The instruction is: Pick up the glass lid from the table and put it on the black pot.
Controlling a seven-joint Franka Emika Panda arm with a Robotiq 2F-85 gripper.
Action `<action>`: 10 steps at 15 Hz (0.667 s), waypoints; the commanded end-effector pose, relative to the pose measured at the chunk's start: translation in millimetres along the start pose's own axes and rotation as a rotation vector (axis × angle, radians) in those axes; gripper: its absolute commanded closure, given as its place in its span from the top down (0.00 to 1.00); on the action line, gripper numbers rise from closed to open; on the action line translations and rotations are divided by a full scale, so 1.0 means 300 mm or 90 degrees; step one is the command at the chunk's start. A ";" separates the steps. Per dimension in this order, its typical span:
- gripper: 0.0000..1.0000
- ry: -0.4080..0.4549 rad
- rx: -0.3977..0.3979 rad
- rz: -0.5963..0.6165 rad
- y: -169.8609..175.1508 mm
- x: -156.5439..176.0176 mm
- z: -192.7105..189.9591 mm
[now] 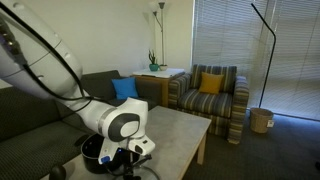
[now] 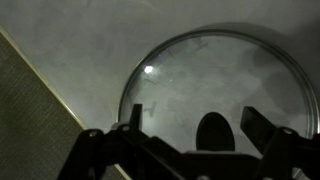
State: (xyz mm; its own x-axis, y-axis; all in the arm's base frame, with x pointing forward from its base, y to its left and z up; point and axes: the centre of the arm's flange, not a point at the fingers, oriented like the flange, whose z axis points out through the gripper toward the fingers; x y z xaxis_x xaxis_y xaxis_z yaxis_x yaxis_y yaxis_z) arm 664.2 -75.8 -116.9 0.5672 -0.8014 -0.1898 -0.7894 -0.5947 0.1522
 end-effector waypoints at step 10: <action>1.00 0.211 0.047 -0.007 -0.034 -0.022 0.002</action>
State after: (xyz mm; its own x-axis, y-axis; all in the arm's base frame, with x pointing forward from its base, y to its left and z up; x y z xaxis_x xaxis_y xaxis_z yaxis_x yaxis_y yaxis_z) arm 680.1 -57.1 -108.7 0.6154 -0.7790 0.1201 -0.7882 -0.6067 0.1037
